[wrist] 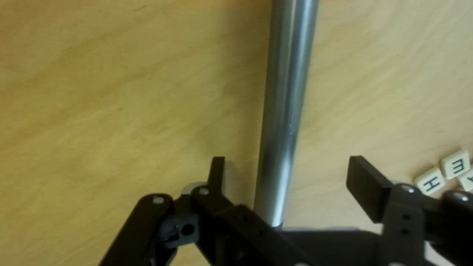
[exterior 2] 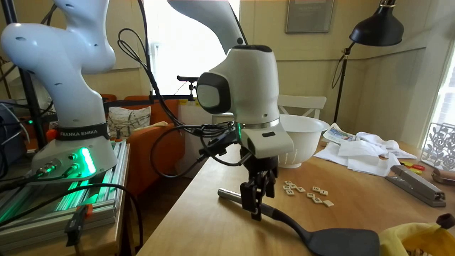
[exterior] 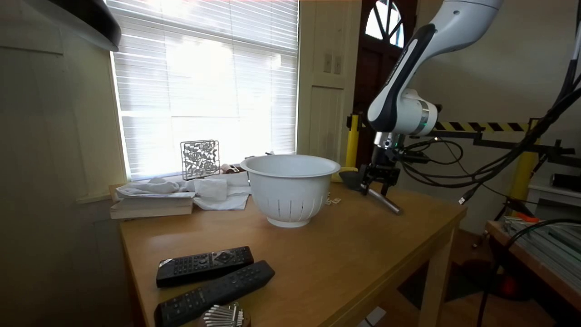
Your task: Use the spatula to stir in the white bowl
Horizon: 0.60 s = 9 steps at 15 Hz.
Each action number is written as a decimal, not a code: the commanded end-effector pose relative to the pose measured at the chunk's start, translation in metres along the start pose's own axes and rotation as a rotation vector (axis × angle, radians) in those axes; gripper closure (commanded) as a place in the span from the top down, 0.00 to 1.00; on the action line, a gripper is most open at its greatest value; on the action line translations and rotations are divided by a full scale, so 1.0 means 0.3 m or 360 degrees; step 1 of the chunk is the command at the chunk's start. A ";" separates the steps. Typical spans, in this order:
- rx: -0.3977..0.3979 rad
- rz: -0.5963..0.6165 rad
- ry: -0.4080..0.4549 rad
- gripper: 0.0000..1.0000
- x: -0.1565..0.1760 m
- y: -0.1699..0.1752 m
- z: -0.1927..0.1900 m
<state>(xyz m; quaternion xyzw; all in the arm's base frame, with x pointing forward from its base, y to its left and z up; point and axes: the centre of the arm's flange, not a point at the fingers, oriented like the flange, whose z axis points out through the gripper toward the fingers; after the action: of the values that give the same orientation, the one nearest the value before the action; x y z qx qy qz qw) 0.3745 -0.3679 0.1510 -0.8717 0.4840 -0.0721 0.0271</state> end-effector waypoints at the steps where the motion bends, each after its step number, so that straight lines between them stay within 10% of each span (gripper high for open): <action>1: 0.0022 -0.0012 0.0030 0.72 -0.016 0.020 0.029; 9: 0.0036 -0.0012 0.0052 0.10 -0.018 0.031 0.027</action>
<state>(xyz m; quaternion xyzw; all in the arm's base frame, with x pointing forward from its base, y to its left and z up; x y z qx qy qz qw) 0.3714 -0.3712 0.1450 -0.8689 0.4870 -0.0836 0.0286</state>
